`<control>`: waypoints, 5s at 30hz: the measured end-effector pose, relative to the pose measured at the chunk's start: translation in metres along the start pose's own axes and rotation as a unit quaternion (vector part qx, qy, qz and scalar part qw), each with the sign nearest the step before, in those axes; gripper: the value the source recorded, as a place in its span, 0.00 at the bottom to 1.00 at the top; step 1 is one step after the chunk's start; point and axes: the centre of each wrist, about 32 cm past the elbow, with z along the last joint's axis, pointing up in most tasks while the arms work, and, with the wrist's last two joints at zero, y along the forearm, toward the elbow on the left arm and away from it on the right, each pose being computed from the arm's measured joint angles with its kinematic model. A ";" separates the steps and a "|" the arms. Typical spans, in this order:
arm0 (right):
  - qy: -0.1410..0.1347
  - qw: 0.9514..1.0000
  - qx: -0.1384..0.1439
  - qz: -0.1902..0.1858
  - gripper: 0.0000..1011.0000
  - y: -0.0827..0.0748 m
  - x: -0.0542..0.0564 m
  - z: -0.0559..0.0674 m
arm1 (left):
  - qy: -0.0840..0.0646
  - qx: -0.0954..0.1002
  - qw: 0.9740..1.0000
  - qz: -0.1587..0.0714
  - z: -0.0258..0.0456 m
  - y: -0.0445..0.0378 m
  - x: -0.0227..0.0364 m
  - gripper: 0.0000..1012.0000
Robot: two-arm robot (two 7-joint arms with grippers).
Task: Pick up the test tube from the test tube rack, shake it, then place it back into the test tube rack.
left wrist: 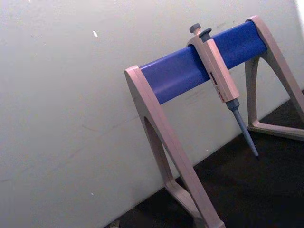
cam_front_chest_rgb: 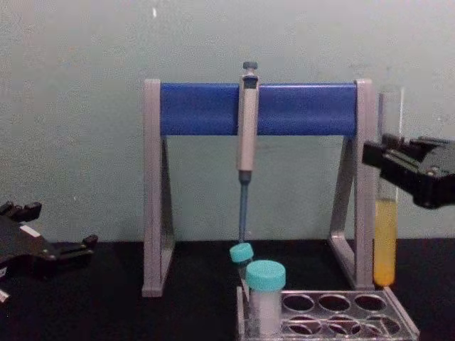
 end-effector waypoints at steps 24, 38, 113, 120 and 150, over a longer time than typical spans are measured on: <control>0.054 0.996 0.059 0.029 0.23 0.050 -0.007 -0.020 | 0.000 0.000 1.000 0.000 0.0000 0.0000 0.0000 0.99; 0.038 0.997 0.060 -0.008 0.23 0.052 -0.003 -0.022 | 0.000 0.000 1.000 0.000 0.0000 0.0000 0.0000 0.99; 0.054 0.998 0.044 0.003 0.23 0.052 0.003 -0.019 | 0.000 0.000 1.000 0.000 0.0000 0.0000 0.0000 0.99; 0.053 0.998 0.046 0.002 0.23 0.052 0.003 -0.018 | 0.000 0.000 1.000 0.000 0.0000 0.0000 0.0000 0.99; 0.061 0.997 0.050 0.010 0.23 0.047 0.003 -0.018 | 0.000 0.000 1.000 0.000 0.0000 0.0000 0.0000 0.99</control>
